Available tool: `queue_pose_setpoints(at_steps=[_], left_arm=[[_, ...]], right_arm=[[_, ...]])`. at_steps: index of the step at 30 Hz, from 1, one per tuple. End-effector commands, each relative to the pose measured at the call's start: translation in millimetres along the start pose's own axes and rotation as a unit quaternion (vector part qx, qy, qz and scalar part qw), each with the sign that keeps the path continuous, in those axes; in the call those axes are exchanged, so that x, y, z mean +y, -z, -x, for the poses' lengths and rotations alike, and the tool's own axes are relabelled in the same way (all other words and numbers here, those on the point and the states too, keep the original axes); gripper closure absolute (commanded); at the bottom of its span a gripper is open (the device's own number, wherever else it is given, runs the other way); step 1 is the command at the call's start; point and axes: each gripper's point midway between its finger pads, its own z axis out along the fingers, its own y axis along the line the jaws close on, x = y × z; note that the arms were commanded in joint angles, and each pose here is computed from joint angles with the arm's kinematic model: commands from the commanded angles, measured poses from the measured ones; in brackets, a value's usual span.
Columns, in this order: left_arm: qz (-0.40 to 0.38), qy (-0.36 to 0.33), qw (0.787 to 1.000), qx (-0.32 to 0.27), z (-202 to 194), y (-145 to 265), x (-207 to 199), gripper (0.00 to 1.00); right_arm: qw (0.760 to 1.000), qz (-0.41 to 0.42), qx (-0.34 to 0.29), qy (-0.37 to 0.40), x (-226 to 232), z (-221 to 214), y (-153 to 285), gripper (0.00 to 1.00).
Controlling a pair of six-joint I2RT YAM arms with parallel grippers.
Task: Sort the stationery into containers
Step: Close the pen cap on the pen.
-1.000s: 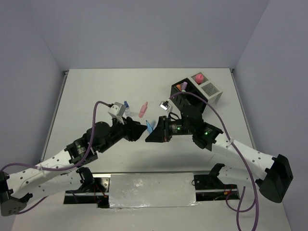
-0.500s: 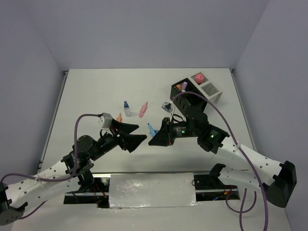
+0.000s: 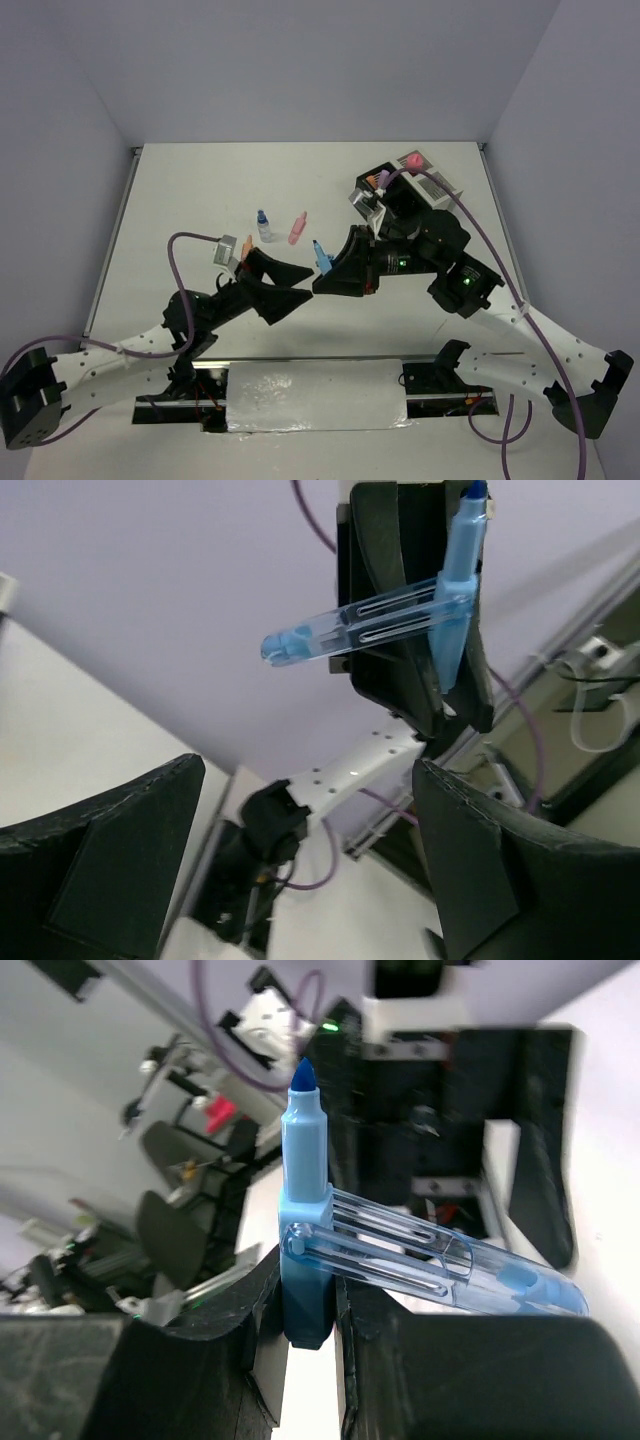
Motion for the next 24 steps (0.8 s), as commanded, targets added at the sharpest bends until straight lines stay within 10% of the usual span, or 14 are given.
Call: queue_pose_setpoints(at_steps=[1, 4, 9, 12, 24], left_arm=[[-0.162, 0.059, 0.984, -0.053, 35.7, -7.2, -70.8, 0.03], [-0.199, 0.072, 0.975, -0.062, 43.7, -16.2, -83.8, 0.13], [-0.108, 0.074, 0.991, -0.031, 29.3, -39.1, -48.2, 0.72], [-0.056, 0.066, 0.995, -0.048, 37.8, -44.8, -32.8, 0.87], [-0.048, 0.075, 0.996, -0.022, 40.6, -59.8, -39.6, 0.85]], right_arm=[[0.995, 0.093, -0.012, 0.023, 48.3, 20.0, 2.0, 1.0], [0.992, 0.118, -0.018, 0.039, 62.7, 25.5, 4.6, 1.0], [0.989, 0.134, -0.013, 0.055, 78.2, 26.0, 3.4, 1.0], [0.989, 0.139, -0.002, 0.06, 80.5, 19.6, -0.2, 1.0], [0.988, 0.124, 0.029, 0.092, 52.0, 5.3, -21.4, 1.0]])
